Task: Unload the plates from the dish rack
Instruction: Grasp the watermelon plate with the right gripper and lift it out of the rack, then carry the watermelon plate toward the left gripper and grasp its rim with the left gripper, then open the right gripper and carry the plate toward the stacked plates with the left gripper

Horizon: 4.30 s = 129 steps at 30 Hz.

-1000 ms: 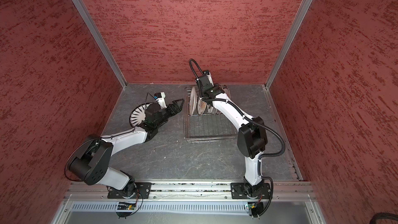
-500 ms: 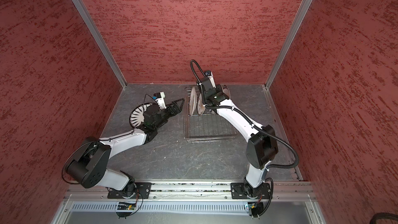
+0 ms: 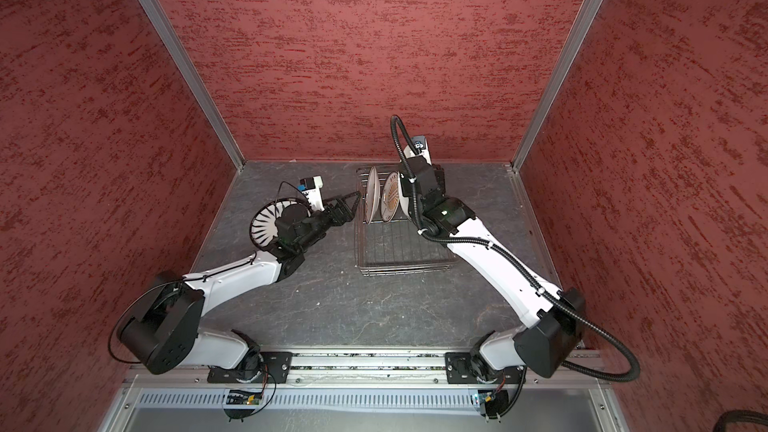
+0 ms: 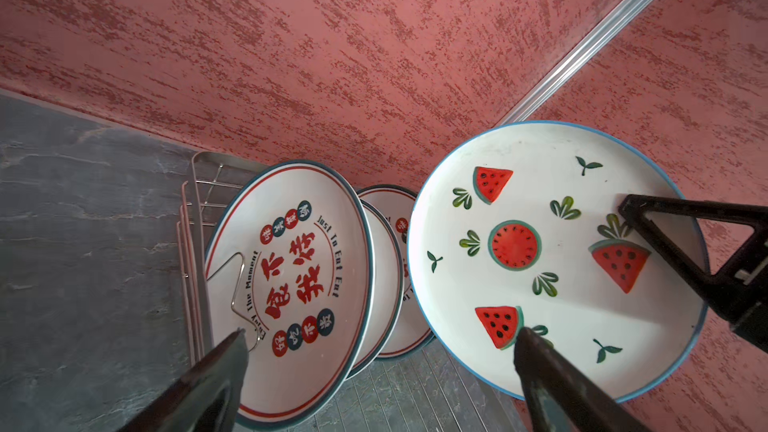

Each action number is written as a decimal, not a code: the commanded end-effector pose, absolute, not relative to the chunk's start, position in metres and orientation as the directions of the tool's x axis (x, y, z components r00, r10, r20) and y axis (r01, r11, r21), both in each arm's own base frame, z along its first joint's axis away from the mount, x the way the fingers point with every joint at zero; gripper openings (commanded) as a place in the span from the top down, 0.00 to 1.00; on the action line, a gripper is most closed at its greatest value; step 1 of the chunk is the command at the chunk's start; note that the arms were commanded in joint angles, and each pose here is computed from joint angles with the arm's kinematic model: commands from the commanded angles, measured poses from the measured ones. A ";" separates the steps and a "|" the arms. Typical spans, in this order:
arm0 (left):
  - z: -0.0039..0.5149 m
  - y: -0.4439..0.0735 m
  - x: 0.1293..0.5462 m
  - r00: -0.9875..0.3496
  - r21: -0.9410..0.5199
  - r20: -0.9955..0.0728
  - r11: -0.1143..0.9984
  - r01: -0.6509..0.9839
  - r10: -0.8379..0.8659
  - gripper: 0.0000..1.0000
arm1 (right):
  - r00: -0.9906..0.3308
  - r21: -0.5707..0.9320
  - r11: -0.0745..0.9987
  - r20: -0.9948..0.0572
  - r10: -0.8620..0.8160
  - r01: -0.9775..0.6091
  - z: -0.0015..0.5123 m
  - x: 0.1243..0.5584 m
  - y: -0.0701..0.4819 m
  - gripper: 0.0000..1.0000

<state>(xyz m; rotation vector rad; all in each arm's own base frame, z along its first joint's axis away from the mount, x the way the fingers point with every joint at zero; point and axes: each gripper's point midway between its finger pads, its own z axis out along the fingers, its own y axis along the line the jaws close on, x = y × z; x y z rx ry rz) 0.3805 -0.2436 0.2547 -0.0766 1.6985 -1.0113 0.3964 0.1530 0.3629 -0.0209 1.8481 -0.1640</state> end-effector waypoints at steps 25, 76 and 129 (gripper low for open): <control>0.274 -0.243 0.363 -0.537 -0.709 -0.700 0.369 0.601 -0.471 0.01 | -0.111 0.415 0.776 -0.903 0.415 -0.475 0.432 0.340 0.178 0.99; 0.272 -0.257 0.372 -0.713 -0.830 -0.556 0.236 0.506 -0.428 0.83 | -0.361 0.575 0.485 -0.807 0.467 -0.659 0.372 0.395 0.233 0.99; 0.262 -0.132 0.396 -0.561 -0.883 -0.466 0.320 0.343 -0.684 0.95 | -0.321 0.462 0.533 -0.884 0.339 -0.709 0.355 0.387 0.245 0.01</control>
